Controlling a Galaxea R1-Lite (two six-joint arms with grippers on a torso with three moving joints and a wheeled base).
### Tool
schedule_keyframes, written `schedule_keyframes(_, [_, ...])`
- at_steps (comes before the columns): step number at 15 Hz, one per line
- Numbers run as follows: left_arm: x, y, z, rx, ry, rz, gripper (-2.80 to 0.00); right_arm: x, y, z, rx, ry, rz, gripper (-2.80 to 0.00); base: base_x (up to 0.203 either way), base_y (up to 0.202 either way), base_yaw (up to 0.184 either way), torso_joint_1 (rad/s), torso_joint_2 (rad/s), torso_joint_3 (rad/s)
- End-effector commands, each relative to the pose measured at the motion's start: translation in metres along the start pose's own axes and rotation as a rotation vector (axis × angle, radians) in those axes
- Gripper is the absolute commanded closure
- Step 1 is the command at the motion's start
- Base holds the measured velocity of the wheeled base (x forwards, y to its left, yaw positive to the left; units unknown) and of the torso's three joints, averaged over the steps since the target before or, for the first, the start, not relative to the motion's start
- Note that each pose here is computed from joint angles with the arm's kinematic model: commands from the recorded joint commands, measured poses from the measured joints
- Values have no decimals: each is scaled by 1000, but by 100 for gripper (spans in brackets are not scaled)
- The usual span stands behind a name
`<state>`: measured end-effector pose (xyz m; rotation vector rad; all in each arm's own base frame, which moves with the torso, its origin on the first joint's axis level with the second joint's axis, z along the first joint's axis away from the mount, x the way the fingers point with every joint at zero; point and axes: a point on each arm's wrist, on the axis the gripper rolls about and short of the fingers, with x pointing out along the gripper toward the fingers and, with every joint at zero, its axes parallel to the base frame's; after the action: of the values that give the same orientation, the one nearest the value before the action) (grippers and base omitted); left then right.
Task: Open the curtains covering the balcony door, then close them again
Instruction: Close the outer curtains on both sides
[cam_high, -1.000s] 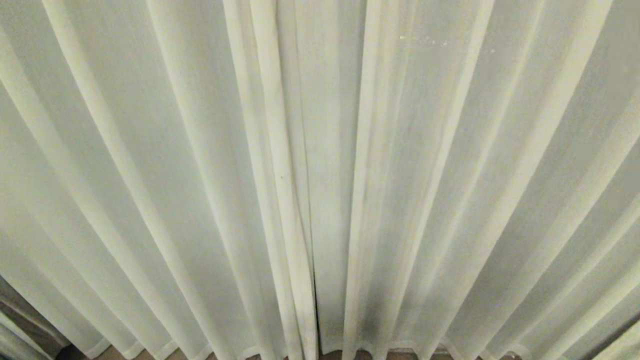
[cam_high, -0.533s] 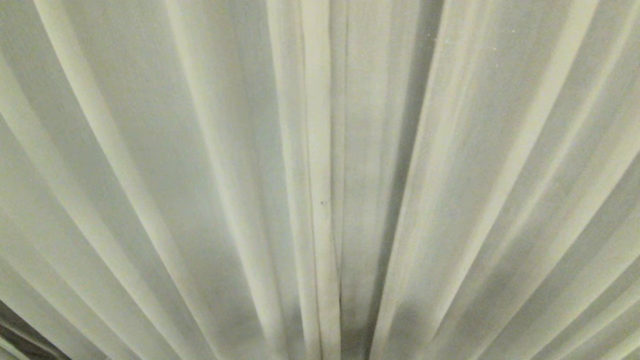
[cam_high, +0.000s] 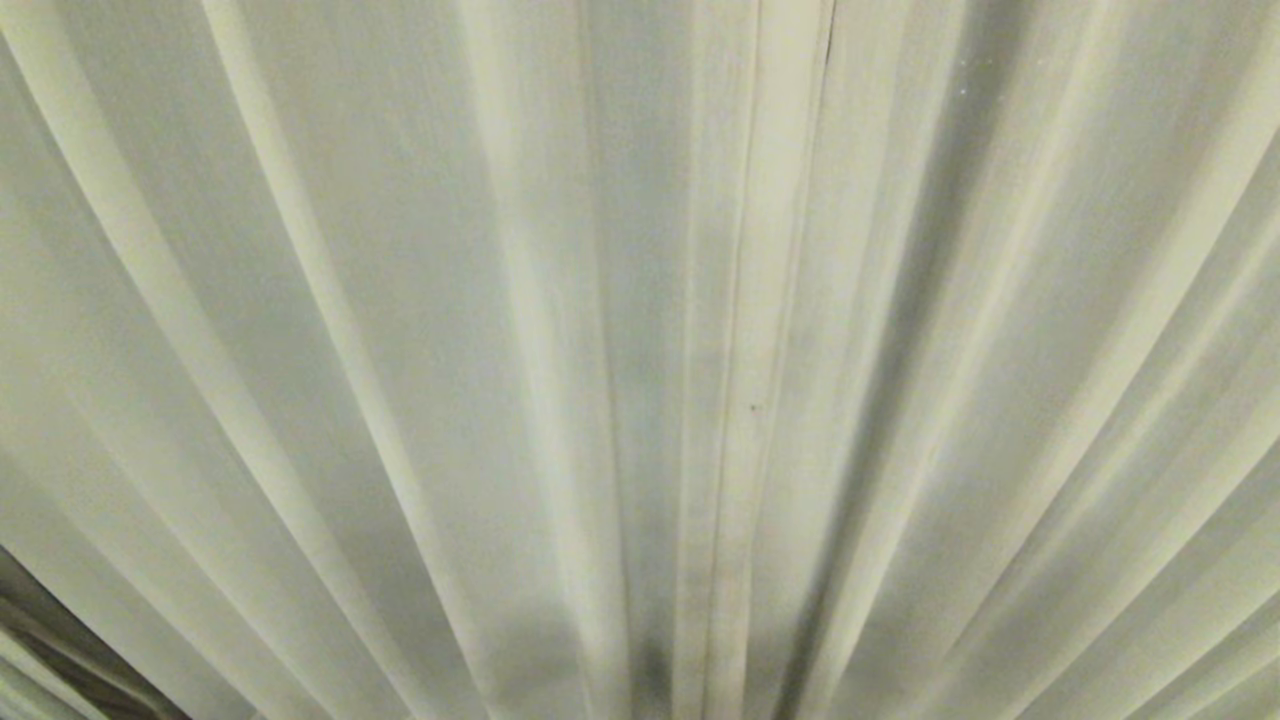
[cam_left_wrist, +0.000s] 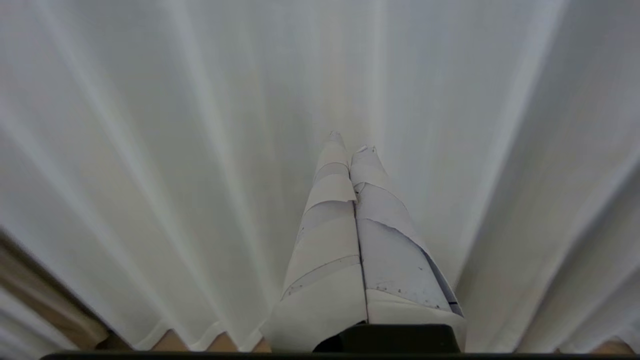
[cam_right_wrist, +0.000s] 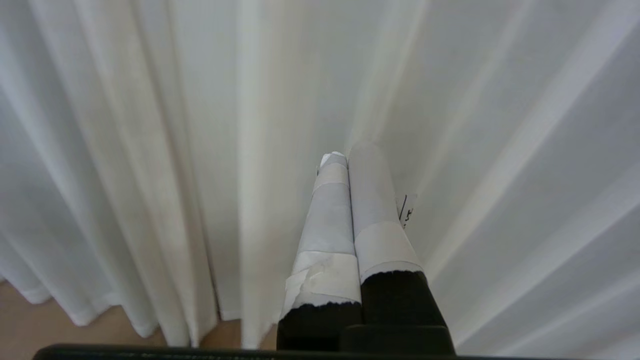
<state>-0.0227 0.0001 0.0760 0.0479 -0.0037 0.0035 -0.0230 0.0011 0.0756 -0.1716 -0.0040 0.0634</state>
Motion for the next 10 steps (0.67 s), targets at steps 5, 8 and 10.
schedule_keyframes(5, [0,0,0,-5,-2,1,0,0,0,0,-2,1,1,0,0,187,1,1,4,2])
schedule_keyframes(8, [0,0,0,-11,-2,0,0,0,0,0,-2,1,1,0,0,191,2,-1,2,4])
schedule_keyframes(10, [0,0,0,-13,-2,0,0,0,0,0,-2,1,1,0,0,190,0,5,-2,2])
